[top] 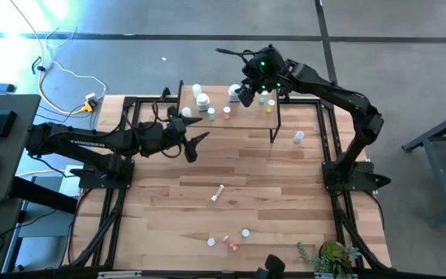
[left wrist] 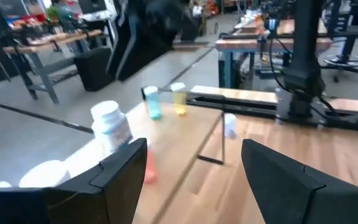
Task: Pick and place medicine bottles onto shelf by color
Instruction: Put the blue pill bottle on the shelf
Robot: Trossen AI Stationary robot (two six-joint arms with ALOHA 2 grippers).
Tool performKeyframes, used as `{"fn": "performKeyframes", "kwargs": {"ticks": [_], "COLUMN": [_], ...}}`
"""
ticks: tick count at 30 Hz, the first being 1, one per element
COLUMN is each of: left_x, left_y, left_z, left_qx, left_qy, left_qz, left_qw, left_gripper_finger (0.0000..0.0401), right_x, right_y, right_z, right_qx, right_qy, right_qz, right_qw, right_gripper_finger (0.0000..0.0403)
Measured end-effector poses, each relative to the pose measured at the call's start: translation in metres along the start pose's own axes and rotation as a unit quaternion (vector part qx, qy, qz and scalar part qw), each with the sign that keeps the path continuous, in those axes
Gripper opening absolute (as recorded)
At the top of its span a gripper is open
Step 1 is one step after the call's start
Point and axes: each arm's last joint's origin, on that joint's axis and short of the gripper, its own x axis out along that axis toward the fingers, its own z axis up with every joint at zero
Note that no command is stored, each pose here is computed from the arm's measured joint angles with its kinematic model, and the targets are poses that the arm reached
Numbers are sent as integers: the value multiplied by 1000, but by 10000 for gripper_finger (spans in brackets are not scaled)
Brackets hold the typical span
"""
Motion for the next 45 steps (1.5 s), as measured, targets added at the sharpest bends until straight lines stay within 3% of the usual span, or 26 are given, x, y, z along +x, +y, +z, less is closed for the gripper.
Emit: {"fn": "performKeyframes", "kwargs": {"ticks": [11,20,30,39,45], "left_x": [-26,-48,-56,-58,-58], "left_y": [-37,-42,-35,-33,-33], "left_z": [-4,0,1,0,-3], "left_qx": [-8,-51,-51,-51,-44], "left_qy": [24,28,35,47,56], "left_qz": [-60,-97,-96,-97,-96], "left_qw": [998,994,993,993,993], "left_gripper_finger": [252,252,252,252,252], "right_x": [-40,-52,-82,-98,-81], "right_y": [62,129,206,243,260], "right_z": [-14,-40,-84,-119,-173], "right_qx": [17,13,-64,-69,-49], "right_qy": [56,135,176,207,256], "right_qz": [61,112,65,27,24], "right_qw": [996,984,980,976,965], "right_gripper_finger": [225,225,225,225,225]}}
